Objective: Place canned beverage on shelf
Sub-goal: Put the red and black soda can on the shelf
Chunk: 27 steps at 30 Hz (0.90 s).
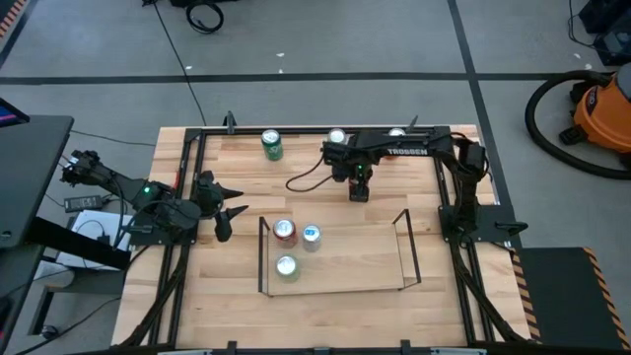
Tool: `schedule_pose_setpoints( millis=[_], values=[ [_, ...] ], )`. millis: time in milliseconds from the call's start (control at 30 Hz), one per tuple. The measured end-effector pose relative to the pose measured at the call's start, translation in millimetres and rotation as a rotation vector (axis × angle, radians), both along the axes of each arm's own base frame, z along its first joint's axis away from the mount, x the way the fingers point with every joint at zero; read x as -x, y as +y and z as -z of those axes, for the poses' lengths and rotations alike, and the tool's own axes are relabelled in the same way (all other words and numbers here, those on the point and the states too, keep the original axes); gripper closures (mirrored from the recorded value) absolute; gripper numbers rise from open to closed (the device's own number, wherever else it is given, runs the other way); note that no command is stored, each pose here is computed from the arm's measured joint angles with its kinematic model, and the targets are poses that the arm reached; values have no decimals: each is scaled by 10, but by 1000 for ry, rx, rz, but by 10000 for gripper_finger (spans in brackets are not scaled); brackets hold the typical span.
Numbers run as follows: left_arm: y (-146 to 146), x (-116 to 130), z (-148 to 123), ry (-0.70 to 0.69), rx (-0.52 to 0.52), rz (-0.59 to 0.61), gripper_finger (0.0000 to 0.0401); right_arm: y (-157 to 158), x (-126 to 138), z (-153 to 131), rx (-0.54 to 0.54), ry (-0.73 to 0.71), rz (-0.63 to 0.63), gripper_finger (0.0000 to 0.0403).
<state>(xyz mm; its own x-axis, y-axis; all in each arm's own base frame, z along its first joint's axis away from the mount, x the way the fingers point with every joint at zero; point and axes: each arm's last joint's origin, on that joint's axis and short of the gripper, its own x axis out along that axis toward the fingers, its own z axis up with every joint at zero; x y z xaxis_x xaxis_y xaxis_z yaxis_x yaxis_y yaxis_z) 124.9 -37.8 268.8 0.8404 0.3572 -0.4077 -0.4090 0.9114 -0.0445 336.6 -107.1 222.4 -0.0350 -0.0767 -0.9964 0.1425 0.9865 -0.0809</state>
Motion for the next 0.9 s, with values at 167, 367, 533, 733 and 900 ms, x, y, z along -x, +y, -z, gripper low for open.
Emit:
schedule_pose_setpoints(
  millis=[167,367,533,733,900],
  values=[
    [0,0,0,-1,1,-1,198,155,-33,-14,-1,2,-45,74],
    [0,0,0,-1,2,-1,198,328,-60,-164,21,1,-93,73],
    [0,0,0,-1,3,-1,198,562,-153,-409,34,-44,-195,73],
    [0,0,0,-2,4,-2,198,1006,-237,-603,45,-96,-433,73],
    [0,-1,0,-2,4,-2,198,1338,-239,-618,54,-102,-593,73]
  ],
)
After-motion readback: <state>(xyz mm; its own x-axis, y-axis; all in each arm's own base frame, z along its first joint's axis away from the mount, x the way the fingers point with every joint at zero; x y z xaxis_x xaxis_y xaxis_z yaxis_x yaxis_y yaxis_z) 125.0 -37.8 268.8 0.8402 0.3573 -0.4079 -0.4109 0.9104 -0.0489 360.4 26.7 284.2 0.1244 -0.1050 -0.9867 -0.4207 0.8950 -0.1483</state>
